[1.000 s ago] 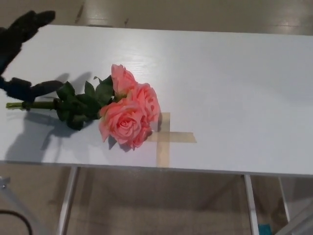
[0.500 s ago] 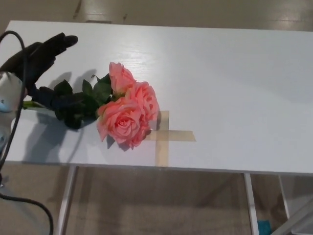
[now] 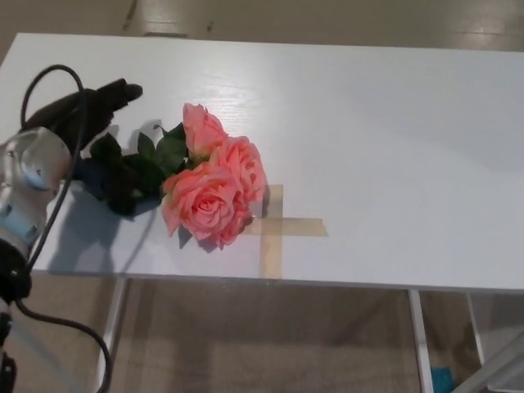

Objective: Use the left hand to pick up the rose and passes it to a human.

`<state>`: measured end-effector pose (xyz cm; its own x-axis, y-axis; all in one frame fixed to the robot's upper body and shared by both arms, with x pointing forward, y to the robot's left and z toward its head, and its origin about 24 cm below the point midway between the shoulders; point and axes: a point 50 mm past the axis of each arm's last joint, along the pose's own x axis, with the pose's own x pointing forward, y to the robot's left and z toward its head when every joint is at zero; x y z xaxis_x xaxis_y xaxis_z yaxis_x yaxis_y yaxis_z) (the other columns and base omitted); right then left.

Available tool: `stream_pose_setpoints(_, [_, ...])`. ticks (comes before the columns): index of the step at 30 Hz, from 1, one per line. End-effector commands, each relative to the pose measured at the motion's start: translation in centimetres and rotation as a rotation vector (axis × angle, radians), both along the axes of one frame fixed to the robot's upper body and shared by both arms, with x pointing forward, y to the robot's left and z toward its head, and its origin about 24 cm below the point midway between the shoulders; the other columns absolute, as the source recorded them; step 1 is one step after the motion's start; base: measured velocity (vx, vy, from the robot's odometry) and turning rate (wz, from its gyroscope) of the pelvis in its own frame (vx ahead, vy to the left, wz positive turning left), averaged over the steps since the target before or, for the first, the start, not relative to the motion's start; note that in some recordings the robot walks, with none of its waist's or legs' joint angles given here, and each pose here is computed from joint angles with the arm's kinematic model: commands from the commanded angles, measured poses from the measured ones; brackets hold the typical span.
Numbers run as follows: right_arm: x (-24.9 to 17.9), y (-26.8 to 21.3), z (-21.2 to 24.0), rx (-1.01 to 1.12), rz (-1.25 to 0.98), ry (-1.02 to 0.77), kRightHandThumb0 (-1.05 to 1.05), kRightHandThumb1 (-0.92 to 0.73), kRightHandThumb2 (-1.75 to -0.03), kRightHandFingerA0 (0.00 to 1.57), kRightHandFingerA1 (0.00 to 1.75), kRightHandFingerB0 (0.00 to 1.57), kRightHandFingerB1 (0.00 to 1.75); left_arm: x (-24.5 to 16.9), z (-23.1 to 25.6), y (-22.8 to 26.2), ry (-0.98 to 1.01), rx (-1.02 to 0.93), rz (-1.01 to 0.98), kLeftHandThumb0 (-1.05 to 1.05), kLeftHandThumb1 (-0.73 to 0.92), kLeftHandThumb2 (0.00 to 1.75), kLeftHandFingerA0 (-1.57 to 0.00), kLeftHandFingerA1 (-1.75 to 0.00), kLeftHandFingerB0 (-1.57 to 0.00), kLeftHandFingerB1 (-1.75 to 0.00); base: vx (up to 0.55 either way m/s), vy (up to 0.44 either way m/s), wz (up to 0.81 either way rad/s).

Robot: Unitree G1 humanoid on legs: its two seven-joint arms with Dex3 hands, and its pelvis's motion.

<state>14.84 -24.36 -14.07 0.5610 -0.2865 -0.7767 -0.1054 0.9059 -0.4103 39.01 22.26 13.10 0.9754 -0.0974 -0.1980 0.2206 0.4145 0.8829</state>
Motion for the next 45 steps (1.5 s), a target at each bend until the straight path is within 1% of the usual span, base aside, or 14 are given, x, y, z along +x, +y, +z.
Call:
stream_pose_setpoints(1, [-0.7, 0.0, -0.3, 0.019, -0.008, 0.021, -0.35, -0.58, -0.75, 0.65, 0.53, 0.46, 0.46, 0.1, -1.0, -1.1, 0.008, 0.058, -0.021, -0.56, 0.35, 0.77, 0.00, -0.19, -0.01, -0.26, 0.00, 0.000, 0.00])
stream_pose_setpoints(10, [-0.2, 0.1, -0.1, 0.022, -0.015, 0.014, -0.26, -0.66, -0.60, 0.68, 0.43, 0.50, 0.37, 0.3, -1.4, -2.7, 0.025, 0.078, -0.049, -0.58, 0.38, 0.76, -0.06, -0.17, -0.06, -0.23, 0.00, 0.000, 0.00])
stream_pose_setpoints(16, [0.4, 0.1, 0.1, 0.026, -0.014, -0.001, -0.35, -0.58, -0.75, 0.63, 0.52, 0.46, 0.47, 0.4, -1.4, -3.2, 0.021, 0.103, -0.060, -0.58, 0.39, 0.76, -0.07, -0.17, -0.07, -0.23, 0.00, 0.000, 0.00])
stream_pose_setpoints(18, [0.4, 0.0, 0.1, 0.030, -0.022, -0.009, -0.35, -0.59, -0.74, 0.62, 0.51, 0.46, 0.46, 0.3, -2.0, -3.6, 0.044, 0.119, -0.097, -0.58, 0.40, 0.72, -0.22, -0.42, -0.03, -0.24, 0.00, 0.000, 0.00])
stream_pose_setpoints(21, [0.4, 0.0, 0.1, 0.031, -0.023, -0.009, -0.35, -0.59, -0.74, 0.62, 0.51, 0.46, 0.46, 0.3, -2.1, -3.6, 0.047, 0.121, -0.101, -0.58, 0.40, 0.72, -0.22, -0.42, -0.03, -0.24, 0.00, 0.000, 0.00])
stream_pose_setpoints(22, [0.6, 0.0, 0.2, 0.034, -0.028, -0.016, -0.35, -0.59, -0.74, 0.62, 0.51, 0.46, 0.46, 0.2, -2.4, -3.7, 0.061, 0.131, -0.124, -0.29, 0.74, 0.62, -0.72, -1.01, -0.14, -0.28, 0.00, 0.000, 0.00])
stream_pose_setpoints(23, [0.6, 0.0, 0.2, 0.034, -0.030, -0.018, -0.35, -0.59, -0.74, 0.62, 0.51, 0.46, 0.46, 0.1, -2.9, -3.8, 0.069, 0.155, -0.143, -0.21, 0.77, 0.64, -0.58, -1.41, -0.26, -0.31, 0.00, 0.000, 0.00])
stream_pose_setpoints(24, [0.6, 0.0, 0.2, 0.035, -0.030, -0.016, -0.35, -0.59, -0.74, 0.62, 0.51, 0.46, 0.46, 0.1, -3.3, -3.9, 0.071, 0.182, -0.152, -0.16, 0.79, 0.64, -0.58, -1.44, -0.37, -0.33, 0.00, 0.000, 0.00])
stream_pose_setpoints(32, [0.5, 0.0, 0.1, 0.033, -0.027, -0.007, -0.27, -0.66, -0.60, 0.67, 0.43, 0.49, 0.37, 0.0, -4.4, -4.6, 0.090, 0.387, -0.192, -0.18, 0.67, 0.61, -0.67, -1.29, -0.65, -0.43, 0.00, 0.000, 0.00])
stream_pose_setpoints(33, [0.5, 0.0, 0.2, 0.036, -0.028, -0.008, -0.27, -0.66, -0.60, 0.67, 0.43, 0.50, 0.37, 0.0, -4.4, -4.7, 0.103, 0.393, -0.188, -0.20, 0.68, 0.60, -0.91, -0.90, -0.64, -0.44, 0.00, 0.000, 0.00])
stream_pose_setpoints(35, [0.5, 0.0, 0.2, 0.040, -0.029, -0.011, -0.27, -0.66, -0.60, 0.67, 0.43, 0.50, 0.37, 0.1, -4.5, -4.9, 0.123, 0.402, -0.183, -0.20, 0.68, 0.60, -0.91, -0.90, -0.64, -0.44, 0.00, 0.000, 0.00])
stream_pose_setpoints(36, [0.8, -0.1, 0.3, 0.039, -0.027, -0.016, -0.28, -0.66, -0.60, 0.68, 0.43, 0.50, 0.37, 0.3, -4.1, -5.0, 0.122, 0.386, -0.180, -0.22, 0.71, 0.62, -1.08, -0.65, -0.59, -0.43, 0.00, 0.000, 0.00])
stream_pose_setpoints(44, [1.2, 0.1, 0.4, 0.035, -0.008, -0.015, -0.30, -0.67, -0.60, 0.67, 0.43, 0.51, 0.38, 0.3, -3.9, -4.8, 0.088, 0.313, -0.177, -0.22, 0.73, 0.62, -0.99, -0.69, -0.60, -0.42, 0.00, 0.000, 0.00])
stream_pose_setpoints(45, [1.1, 0.0, 0.4, 0.037, -0.006, -0.013, -0.30, -0.67, -0.60, 0.67, 0.43, 0.52, 0.38, 0.1, -4.0, -4.6, 0.047, 0.279, -0.172, -0.22, 0.74, 0.62, -0.78, -0.96, -0.60, -0.41, 0.00, 0.000, 0.00])
